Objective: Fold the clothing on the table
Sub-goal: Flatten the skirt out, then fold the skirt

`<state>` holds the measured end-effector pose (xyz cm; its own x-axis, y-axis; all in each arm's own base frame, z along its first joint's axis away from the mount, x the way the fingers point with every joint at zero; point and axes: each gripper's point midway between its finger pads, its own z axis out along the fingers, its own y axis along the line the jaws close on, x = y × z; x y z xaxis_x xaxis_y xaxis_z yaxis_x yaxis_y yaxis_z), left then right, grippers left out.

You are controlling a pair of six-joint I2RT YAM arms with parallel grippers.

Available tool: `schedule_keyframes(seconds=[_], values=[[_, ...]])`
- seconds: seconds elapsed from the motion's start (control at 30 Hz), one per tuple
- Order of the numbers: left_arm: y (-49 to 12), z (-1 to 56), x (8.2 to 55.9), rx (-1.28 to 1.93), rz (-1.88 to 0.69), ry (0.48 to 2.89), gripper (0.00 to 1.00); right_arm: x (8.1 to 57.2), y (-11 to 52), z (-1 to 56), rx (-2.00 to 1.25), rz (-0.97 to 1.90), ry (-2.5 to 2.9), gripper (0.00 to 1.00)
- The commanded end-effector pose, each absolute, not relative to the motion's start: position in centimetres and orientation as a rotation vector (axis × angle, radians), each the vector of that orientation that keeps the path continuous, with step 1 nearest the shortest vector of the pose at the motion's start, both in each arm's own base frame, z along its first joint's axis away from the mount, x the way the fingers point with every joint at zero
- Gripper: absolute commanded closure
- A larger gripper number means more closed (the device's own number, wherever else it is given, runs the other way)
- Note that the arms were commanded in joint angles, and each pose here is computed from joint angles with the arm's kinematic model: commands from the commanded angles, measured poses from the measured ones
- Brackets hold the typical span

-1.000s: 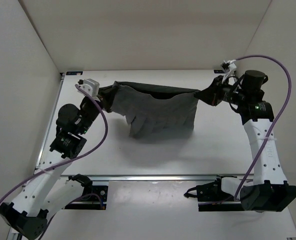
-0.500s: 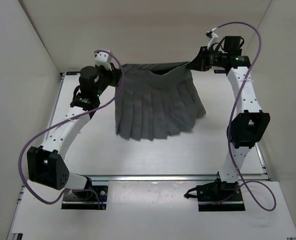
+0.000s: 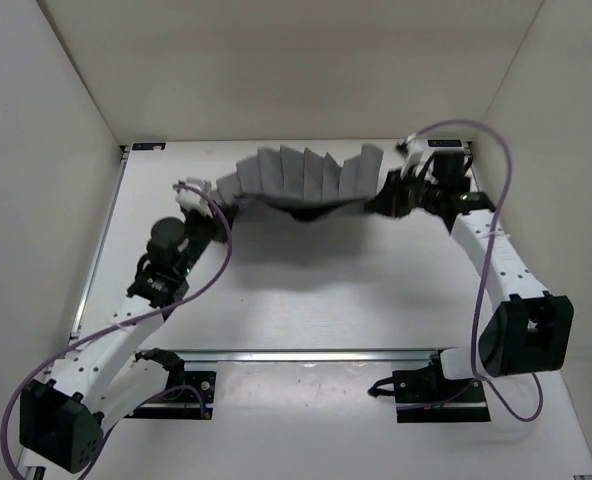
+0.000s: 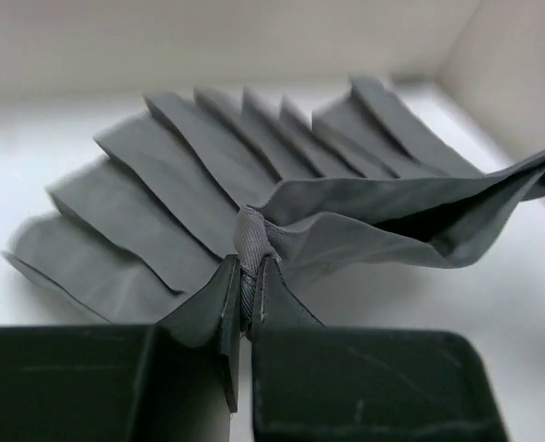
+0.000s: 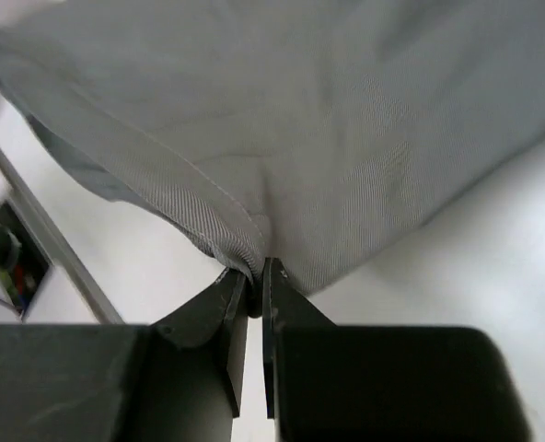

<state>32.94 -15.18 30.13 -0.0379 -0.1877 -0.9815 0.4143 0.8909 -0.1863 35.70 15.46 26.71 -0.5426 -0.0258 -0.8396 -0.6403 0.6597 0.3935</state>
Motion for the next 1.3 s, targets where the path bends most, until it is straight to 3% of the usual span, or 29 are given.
schedule_keyframes(seconds=[0.0, 0.17, 0.33, 0.5, 0.7, 1.0, 1.27], values=[[-15.0, 22.7, 30.5, 0.103, -0.521, 1.728, 1.0, 32.5, 14.8, 17.3, -0.432, 0.809, 2.236, 1.0], [-15.3, 17.7, 24.9, 0.016, -0.669, 1.923, 1.0, 22.9, 15.0, 12.0, -0.397, 0.803, 2.444, 1.0], [-13.1, 17.4, 23.6, -0.083, -0.667, 1.924, 1.0, 20.9, 13.6, 12.9, -0.304, 0.891, 2.419, 1.0], [-12.7, 16.6, 26.4, -0.121, -0.585, 1.933, 1.0, 26.7, 14.6, 15.5, -0.296, 0.879, 2.352, 1.0], [-11.6, 14.0, 32.1, -0.217, -0.447, 1.969, 1.0, 37.3, 16.6, 17.0, -0.235, 0.958, 2.255, 1.0], [-9.9, 10.3, 38.7, -0.308, -0.259, 2.056, 1.0, 47.0, 16.9, 10.9, -0.1, 0.946, 2.337, 1.0], [-10.2, 6.4, 40.6, -0.311, -0.26, 2.16, 0.98, 50.5, 16.7, 4.5, -0.069, 0.838, 2.515, 1.0]])
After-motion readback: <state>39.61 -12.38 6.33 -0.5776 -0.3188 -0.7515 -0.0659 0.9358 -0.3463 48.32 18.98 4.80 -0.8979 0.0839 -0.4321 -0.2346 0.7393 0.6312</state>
